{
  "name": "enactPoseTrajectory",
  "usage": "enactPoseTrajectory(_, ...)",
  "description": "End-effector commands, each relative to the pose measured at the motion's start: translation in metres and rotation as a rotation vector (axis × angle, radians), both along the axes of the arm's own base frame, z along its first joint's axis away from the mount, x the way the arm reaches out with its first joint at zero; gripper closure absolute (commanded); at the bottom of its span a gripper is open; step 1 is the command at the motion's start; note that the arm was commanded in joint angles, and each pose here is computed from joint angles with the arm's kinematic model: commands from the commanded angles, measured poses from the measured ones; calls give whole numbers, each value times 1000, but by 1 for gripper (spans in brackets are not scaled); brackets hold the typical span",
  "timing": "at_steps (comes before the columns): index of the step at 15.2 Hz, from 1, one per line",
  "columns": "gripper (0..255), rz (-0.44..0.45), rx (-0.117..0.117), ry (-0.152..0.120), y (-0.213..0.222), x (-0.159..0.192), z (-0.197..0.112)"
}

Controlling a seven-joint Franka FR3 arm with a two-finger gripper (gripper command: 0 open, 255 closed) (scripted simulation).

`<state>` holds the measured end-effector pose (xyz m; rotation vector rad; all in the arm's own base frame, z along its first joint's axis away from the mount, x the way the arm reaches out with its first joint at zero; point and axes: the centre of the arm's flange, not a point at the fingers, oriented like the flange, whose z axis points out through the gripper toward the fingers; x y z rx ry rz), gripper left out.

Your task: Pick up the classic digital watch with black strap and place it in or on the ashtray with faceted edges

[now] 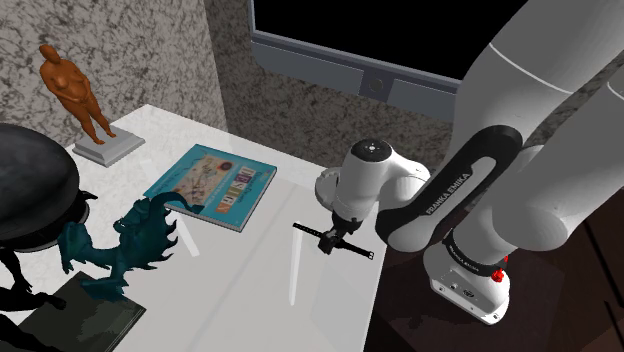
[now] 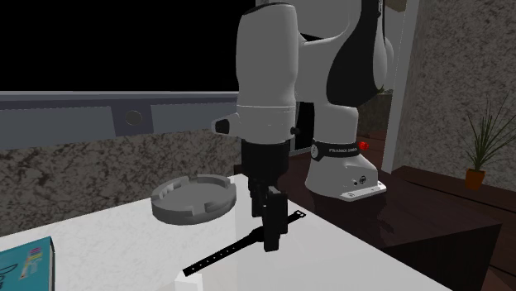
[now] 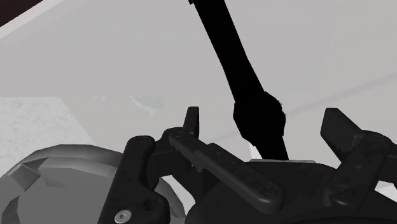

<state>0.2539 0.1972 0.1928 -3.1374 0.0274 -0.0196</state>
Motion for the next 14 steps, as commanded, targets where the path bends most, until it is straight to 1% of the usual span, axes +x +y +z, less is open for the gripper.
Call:
enactPoseTrajectory(1, 0, 0, 1, 0, 0, 0, -1)
enactPoseTrajectory(5, 0, 0, 1, 0, 0, 0, -1)
enactPoseTrajectory(6, 255, 0, 1, 0, 0, 0, -1)
enactPoseTrajectory(14, 255, 0, 1, 0, 1, 0, -1)
